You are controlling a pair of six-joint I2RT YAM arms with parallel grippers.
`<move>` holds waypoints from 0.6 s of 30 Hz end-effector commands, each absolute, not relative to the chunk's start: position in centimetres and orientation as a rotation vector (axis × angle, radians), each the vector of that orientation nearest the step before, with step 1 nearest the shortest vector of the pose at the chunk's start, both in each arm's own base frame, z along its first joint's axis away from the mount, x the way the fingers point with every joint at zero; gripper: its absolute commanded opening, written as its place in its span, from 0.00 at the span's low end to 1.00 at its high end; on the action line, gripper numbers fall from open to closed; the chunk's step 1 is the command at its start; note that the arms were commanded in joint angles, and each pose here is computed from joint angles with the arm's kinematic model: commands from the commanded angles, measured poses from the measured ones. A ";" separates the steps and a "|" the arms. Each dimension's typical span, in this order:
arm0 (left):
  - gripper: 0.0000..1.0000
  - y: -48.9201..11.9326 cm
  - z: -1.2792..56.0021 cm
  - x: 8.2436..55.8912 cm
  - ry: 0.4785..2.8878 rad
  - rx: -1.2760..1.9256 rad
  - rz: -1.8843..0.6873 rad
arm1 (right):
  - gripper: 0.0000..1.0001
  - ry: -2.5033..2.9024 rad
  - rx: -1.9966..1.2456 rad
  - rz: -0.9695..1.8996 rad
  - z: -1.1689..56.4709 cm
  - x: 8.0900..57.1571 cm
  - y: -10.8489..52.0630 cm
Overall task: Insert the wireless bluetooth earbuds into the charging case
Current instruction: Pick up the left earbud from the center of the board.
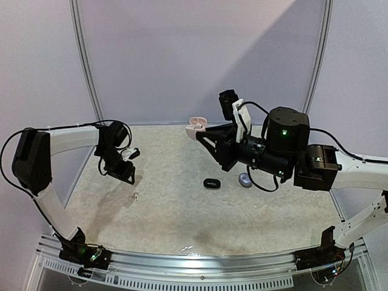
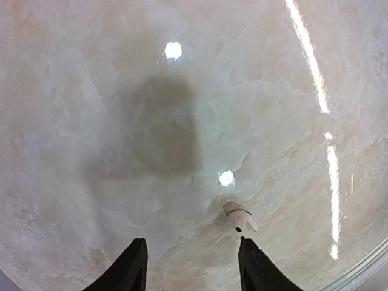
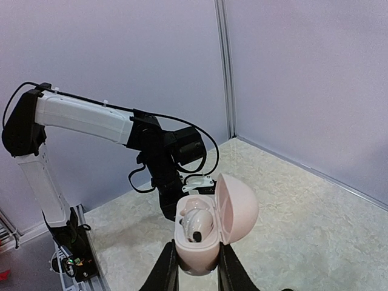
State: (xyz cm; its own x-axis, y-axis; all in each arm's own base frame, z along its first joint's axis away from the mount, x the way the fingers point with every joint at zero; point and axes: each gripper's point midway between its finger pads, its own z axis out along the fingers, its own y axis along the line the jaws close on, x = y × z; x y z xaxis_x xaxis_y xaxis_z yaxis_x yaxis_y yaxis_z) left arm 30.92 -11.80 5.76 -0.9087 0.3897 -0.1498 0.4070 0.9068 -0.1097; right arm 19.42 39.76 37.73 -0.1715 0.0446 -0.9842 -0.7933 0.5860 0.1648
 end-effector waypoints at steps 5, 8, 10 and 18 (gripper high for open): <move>0.49 -13.0 2.8 29.4 3.045 0.418 -0.315 | 0.00 1.596 -0.593 0.874 37.8 19.5 39.0; 0.48 -13.7 2.2 28.5 3.062 0.397 -0.349 | 0.00 1.608 -0.591 0.876 37.4 19.5 39.1; 0.48 -13.8 1.9 28.2 3.064 0.370 -0.358 | 0.00 1.615 -0.589 0.879 37.2 19.5 39.1; 0.45 -13.7 0.3 28.2 3.084 0.345 -0.340 | 0.00 1.619 -0.592 0.889 36.8 19.4 39.2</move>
State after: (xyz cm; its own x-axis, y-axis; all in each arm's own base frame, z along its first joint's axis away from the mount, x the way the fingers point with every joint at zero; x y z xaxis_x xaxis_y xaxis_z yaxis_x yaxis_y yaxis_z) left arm 27.80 -13.07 1.19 -0.9728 0.2286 -0.0370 0.2313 0.9518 -0.2013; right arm 19.38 39.61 36.53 -0.2308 0.0597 -0.9712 -0.7782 0.5878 0.2210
